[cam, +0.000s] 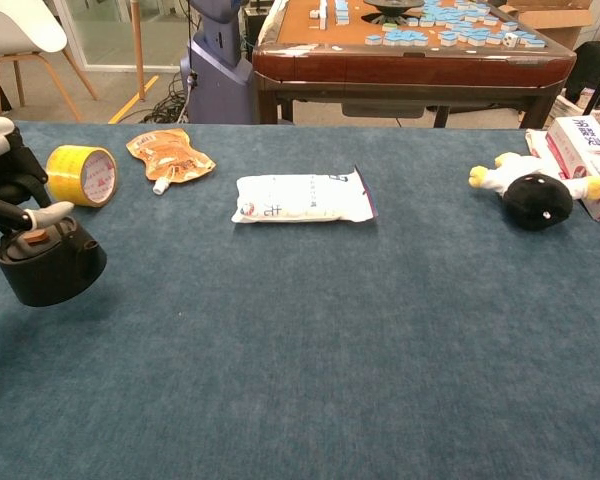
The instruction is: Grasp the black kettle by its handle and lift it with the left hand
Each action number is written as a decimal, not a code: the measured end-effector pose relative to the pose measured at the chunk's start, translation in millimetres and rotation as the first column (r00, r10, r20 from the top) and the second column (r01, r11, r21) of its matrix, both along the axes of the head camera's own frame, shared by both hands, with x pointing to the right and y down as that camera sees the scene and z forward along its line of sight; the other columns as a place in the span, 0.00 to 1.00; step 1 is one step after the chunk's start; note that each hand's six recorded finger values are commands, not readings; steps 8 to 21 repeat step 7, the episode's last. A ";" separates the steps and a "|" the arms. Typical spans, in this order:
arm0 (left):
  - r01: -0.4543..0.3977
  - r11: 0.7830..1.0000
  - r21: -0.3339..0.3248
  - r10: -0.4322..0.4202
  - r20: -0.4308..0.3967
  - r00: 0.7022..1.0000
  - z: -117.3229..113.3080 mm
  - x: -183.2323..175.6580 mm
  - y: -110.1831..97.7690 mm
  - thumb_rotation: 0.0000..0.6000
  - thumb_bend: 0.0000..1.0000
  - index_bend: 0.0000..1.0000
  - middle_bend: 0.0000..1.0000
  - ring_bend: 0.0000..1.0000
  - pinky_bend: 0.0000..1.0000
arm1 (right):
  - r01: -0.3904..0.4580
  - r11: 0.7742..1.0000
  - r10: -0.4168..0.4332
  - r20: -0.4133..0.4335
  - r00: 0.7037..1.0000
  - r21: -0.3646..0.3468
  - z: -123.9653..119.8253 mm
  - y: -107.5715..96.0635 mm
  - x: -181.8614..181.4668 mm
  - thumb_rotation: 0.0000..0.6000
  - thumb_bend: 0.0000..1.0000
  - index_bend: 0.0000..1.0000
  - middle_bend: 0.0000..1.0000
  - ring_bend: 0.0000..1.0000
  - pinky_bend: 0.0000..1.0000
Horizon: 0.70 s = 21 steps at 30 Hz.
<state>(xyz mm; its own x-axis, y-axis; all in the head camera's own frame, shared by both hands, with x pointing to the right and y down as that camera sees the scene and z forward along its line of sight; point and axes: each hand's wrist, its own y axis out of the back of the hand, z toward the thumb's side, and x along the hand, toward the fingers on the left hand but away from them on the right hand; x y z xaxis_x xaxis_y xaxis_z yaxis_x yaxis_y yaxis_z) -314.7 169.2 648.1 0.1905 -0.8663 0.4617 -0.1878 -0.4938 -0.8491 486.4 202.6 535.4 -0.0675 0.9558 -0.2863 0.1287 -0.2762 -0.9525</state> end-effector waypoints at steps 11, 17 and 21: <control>-0.002 1.000 -0.001 0.002 0.000 1.000 1.0 0.9 -0.5 0.81 0.34 1.00 1.00 0.94 0.40 | -0.001 1.000 0.001 -0.001 1.000 -0.001 0.1 0.0 0.2 1.00 0.21 0.21 0.32 0.20 0.27; -0.002 1.000 -0.001 0.002 0.000 1.000 1.0 0.9 -0.5 0.81 0.34 1.00 1.00 0.94 0.40 | -0.001 1.000 0.001 -0.001 1.000 -0.001 0.1 0.0 0.2 1.00 0.21 0.21 0.32 0.20 0.27; -0.002 1.000 -0.001 0.002 0.000 1.000 1.0 0.9 -0.5 0.81 0.34 1.00 1.00 0.94 0.40 | -0.001 1.000 0.001 -0.001 1.000 -0.001 0.1 0.0 0.2 1.00 0.21 0.21 0.32 0.20 0.27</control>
